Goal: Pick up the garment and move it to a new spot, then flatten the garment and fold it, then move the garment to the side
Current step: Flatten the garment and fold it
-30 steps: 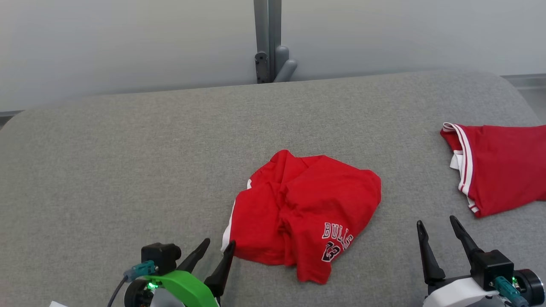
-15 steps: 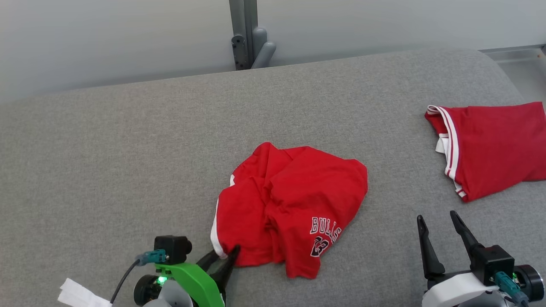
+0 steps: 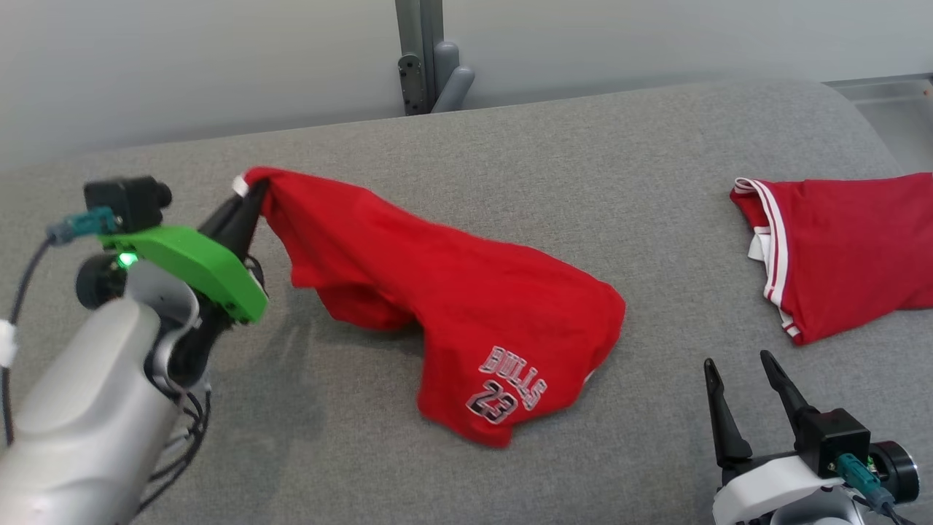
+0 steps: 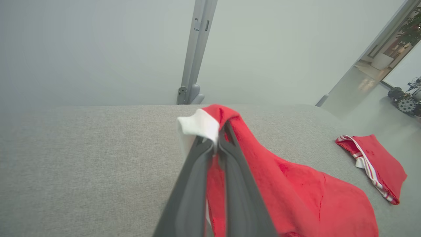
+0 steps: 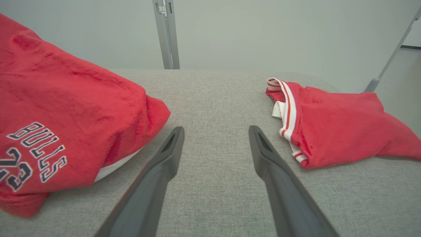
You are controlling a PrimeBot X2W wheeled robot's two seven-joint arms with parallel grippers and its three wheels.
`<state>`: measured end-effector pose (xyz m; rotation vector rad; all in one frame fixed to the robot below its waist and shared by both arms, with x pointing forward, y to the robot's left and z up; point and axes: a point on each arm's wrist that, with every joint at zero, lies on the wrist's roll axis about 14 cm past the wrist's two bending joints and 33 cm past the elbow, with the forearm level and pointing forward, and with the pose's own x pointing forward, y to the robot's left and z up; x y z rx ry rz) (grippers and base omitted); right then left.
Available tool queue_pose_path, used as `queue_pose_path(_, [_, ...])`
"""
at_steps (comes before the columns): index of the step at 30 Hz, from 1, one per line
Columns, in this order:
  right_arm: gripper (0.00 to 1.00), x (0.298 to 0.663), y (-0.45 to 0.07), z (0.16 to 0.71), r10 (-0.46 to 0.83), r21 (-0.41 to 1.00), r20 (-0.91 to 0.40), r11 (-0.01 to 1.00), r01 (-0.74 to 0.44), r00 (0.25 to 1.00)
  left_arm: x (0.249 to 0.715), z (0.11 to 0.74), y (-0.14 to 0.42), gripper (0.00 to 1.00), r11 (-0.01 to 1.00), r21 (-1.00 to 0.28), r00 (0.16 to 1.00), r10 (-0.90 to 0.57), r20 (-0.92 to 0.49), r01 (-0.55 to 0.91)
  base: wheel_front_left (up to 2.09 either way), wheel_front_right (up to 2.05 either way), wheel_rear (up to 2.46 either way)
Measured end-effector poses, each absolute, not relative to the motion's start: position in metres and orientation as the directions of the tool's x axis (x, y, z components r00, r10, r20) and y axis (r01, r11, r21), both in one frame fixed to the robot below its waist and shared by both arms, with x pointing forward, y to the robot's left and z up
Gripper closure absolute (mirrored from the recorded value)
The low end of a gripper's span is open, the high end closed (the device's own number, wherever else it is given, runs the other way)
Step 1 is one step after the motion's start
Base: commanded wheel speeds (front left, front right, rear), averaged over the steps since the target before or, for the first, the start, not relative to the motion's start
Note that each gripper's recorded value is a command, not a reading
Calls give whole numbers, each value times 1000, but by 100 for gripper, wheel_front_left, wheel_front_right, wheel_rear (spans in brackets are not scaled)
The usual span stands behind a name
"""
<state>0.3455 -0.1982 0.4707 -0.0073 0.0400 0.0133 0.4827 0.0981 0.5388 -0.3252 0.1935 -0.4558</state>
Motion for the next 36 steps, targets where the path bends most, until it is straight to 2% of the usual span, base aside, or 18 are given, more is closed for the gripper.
queue_pose_path(7, [0, 341, -201, 473, -2, 6, -33, 1000, 2, 999, 527, 635, 102, 100, 885, -180, 903, -427, 56, 430, 0, 0, 0])
queue_pose_path(12, [0, 330, -208, 471, -25, 12, -39, 1000, 26, 999, 529, 694, 82, 100, 868, -113, 871, -464, 161, 483, 0, 0, 0])
queue_pose_path(15, [0, 327, -209, 472, -31, 12, -36, 999, 31, 999, 517, 700, 54, 100, 840, -79, 840, -522, 151, 537, 0, 0, 0])
queue_pose_path(17, [0, 326, -210, 471, -34, 13, -39, 999, 35, 999, 503, 686, 26, 100, 803, -83, 806, -581, 111, 590, 0, 0, 0])
queue_pose_path(20, [0, 327, -209, 468, -34, 23, -49, 999, 35, 998, 473, 633, -18, 100, 742, -119, 747, -665, -10, 659, 0, 0, 0])
queue_pose_path(23, [0, 335, -205, 468, -19, 30, -48, 999, 21, 999, 436, 564, -50, 100, 690, -197, 670, -724, -165, 696, 0, 0, 0])
queue_pose_path(26, [0, 345, -201, 468, -6, 35, -49, 999, 8, 999, 400, 516, -81, 100, 633, -284, 577, -774, -262, 720, 0, 0, 0])
queue_pose_path(30, [0, 351, -203, 461, -11, 38, -70, 999, 14, 998, 361, 475, -115, 100, 570, -400, 462, -820, -339, 718, 0, 0, 0])
queue_pose_path(36, [0, 355, -208, 457, -30, 54, -84, 998, 35, 996, 346, 438, -132, 100, 554, -496, 401, -830, -387, 668, 0, 0, 0])
